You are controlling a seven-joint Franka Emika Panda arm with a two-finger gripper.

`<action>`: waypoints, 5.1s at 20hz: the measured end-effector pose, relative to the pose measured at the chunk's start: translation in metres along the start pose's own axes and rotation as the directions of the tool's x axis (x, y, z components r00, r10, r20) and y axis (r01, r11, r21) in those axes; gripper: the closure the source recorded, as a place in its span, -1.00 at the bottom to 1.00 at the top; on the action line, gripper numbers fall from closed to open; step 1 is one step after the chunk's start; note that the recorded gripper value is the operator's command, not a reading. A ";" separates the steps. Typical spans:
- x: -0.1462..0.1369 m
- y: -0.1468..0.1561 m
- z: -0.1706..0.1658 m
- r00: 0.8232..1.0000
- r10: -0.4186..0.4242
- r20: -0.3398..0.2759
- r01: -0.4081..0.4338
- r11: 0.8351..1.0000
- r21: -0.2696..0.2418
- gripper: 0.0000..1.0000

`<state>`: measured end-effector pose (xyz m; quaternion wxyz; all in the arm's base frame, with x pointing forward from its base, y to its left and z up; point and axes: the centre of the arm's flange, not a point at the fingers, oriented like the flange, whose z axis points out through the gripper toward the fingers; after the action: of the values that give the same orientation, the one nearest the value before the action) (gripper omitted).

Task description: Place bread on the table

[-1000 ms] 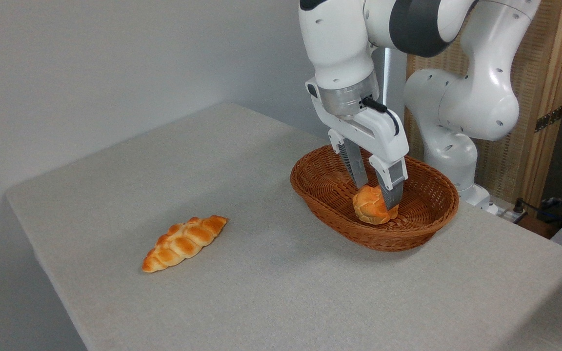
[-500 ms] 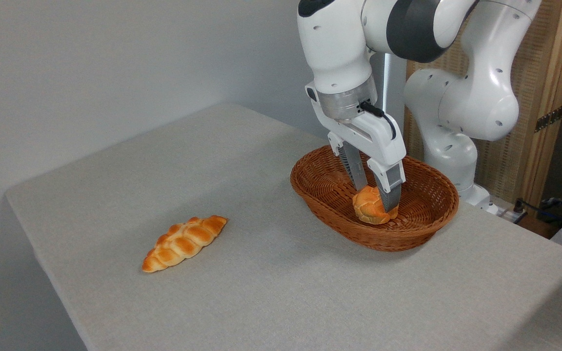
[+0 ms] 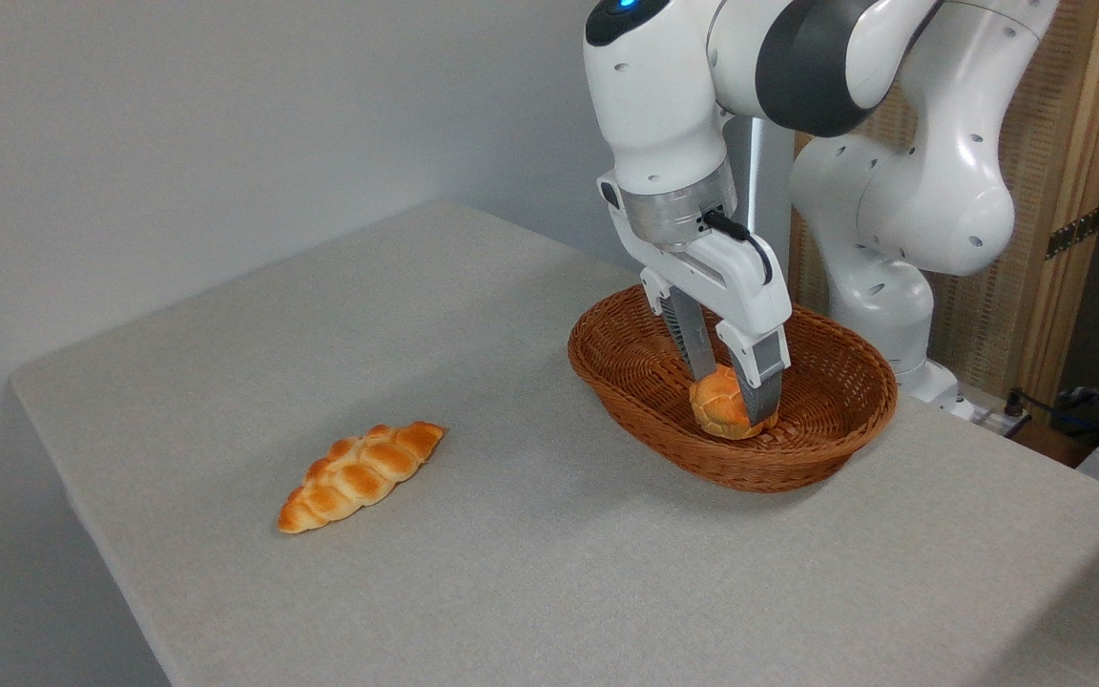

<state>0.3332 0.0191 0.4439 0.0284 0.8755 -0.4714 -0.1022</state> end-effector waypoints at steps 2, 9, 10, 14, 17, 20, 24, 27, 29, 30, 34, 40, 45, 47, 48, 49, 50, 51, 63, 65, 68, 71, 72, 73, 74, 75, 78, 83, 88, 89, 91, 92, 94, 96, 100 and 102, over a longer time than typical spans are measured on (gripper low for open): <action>0.000 0.000 0.001 1.000 0.000 0.001 0.000 1.000 -0.001 -1.00; 0.002 0.006 0.019 1.000 0.012 0.021 -0.011 1.000 -0.028 -0.79; 0.003 0.006 0.020 1.000 0.015 0.020 -0.015 1.000 -0.027 -0.62; 0.004 0.007 0.021 1.000 0.019 0.019 -0.018 1.000 -0.024 0.03; 0.004 0.007 0.021 1.000 0.019 0.019 -0.019 1.000 -0.024 0.18; 0.004 0.007 0.021 1.000 0.019 0.019 -0.019 1.000 -0.024 0.26; 0.004 0.007 0.022 1.000 0.019 0.020 -0.019 1.000 -0.025 0.28; 0.004 0.007 0.022 1.000 0.020 0.020 -0.019 1.000 -0.025 0.28; 0.004 0.007 0.022 1.000 0.020 0.020 -0.019 0.999 -0.025 0.28; 0.004 0.007 0.022 1.000 0.020 0.020 -0.019 0.999 -0.025 0.28; 0.004 0.007 0.022 1.000 0.020 0.020 -0.019 0.999 -0.025 0.28; 0.011 0.012 0.019 0.999 0.045 0.026 -0.044 0.999 -0.024 0.31; 0.022 0.017 -0.006 0.997 0.076 0.008 -0.076 0.997 -0.011 0.35; 0.028 0.021 -0.024 0.995 0.096 0.000 -0.096 0.995 -0.002 0.35; 0.031 0.023 -0.032 0.995 0.102 -0.010 -0.102 0.995 0.005 0.36; 0.033 0.023 -0.040 0.994 0.104 -0.025 -0.104 0.995 0.012 0.36; 0.034 0.023 -0.047 0.994 0.103 -0.042 -0.103 0.995 0.018 0.36; 0.034 0.022 -0.054 0.993 0.100 -0.060 -0.099 0.995 0.022 0.36; 0.063 -0.054 -0.125 0.976 0.011 -0.216 -0.002 0.999 0.039 0.35; 0.077 -0.088 -0.123 0.975 -0.028 -0.218 0.034 0.999 0.024 0.34; 0.086 -0.136 -0.106 0.974 -0.091 -0.209 0.095 0.995 0.006 0.34; 0.099 -0.163 -0.083 0.972 -0.117 -0.202 0.122 0.992 0.013 0.04; 0.103 -0.168 -0.077 0.972 -0.120 -0.201 0.126 0.992 0.017 -0.02; 0.106 -0.171 -0.074 0.971 -0.123 -0.204 0.130 0.991 0.025 -0.12; 0.108 -0.174 -0.073 0.971 -0.123 -0.207 0.132 0.991 0.032 -0.24; 0.110 -0.175 -0.072 0.971 -0.121 -0.208 0.131 0.991 0.035 -0.35; 0.115 -0.173 -0.075 0.971 -0.110 -0.211 0.122 0.992 0.043 -0.69; 0.124 -0.167 -0.077 0.973 -0.092 -0.209 0.104 0.993 0.048 -0.99; 0.126 -0.166 -0.078 0.974 -0.087 -0.209 0.100 0.994 0.050 -1.00; 0.126 -0.166 -0.078 0.974 -0.087 -0.210 0.100 0.994 0.051 -1.00; 0.126 -0.166 -0.085 0.972 -0.085 -0.218 0.101 0.993 0.061 -1.00; 0.125 -0.167 -0.091 0.971 -0.085 -0.225 0.103 0.992 0.070 -1.00; 0.124 -0.165 -0.103 0.968 -0.103 -0.231 0.121 0.990 0.069 -1.00; 0.121 -0.161 -0.118 0.965 -0.137 -0.226 0.152 0.987 0.049 -1.00; 0.124 -0.147 -0.144 0.948 -0.228 -0.220 0.239 0.971 0.021 -1.00; 0.126 -0.146 -0.151 0.943 -0.250 -0.222 0.263 0.964 0.035 -1.00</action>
<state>0.5509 -0.0118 0.5511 0.0377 0.9358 -0.3506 0.0057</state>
